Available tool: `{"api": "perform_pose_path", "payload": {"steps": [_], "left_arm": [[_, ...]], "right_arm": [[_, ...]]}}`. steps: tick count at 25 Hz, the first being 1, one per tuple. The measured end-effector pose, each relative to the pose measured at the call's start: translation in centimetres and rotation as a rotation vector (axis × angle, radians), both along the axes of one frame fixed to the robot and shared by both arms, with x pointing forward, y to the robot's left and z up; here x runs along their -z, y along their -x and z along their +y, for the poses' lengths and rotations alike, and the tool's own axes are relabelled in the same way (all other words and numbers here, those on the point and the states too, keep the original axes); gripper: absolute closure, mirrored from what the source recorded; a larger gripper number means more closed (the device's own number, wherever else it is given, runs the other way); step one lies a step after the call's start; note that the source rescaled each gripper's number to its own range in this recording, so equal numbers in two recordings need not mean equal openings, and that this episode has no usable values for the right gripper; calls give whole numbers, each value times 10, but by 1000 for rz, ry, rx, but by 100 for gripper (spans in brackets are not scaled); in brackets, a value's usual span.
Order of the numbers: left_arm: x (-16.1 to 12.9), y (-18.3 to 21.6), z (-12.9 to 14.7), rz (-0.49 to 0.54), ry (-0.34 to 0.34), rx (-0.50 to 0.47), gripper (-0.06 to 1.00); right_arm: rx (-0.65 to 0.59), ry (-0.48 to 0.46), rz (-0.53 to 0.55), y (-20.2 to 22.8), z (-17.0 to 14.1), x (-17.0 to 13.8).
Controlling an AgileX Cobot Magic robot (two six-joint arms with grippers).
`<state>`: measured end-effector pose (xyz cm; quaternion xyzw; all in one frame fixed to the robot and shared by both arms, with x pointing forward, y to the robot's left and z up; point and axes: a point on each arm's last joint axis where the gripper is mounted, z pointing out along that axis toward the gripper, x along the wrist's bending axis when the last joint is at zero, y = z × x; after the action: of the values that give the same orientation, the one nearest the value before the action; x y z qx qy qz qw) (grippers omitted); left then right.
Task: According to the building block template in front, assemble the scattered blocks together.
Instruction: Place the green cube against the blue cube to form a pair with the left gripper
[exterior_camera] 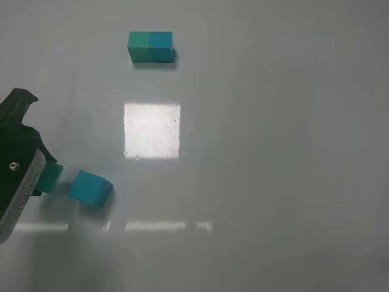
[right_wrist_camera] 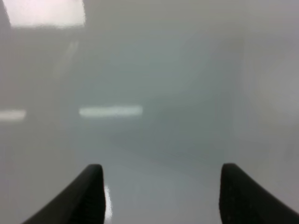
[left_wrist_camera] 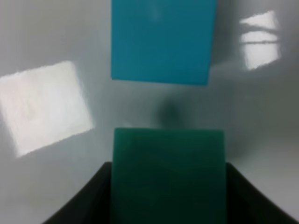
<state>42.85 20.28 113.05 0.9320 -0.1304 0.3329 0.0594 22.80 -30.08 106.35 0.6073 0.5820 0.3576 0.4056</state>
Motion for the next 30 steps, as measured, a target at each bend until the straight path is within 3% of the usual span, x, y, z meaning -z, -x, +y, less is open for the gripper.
{"api": "perform_pose_path", "payload": {"steps": [30], "left_arm": [[14,-12,-17,37,28,96,93]], "right_arm": [[0,0,0,0,0,0]]}}
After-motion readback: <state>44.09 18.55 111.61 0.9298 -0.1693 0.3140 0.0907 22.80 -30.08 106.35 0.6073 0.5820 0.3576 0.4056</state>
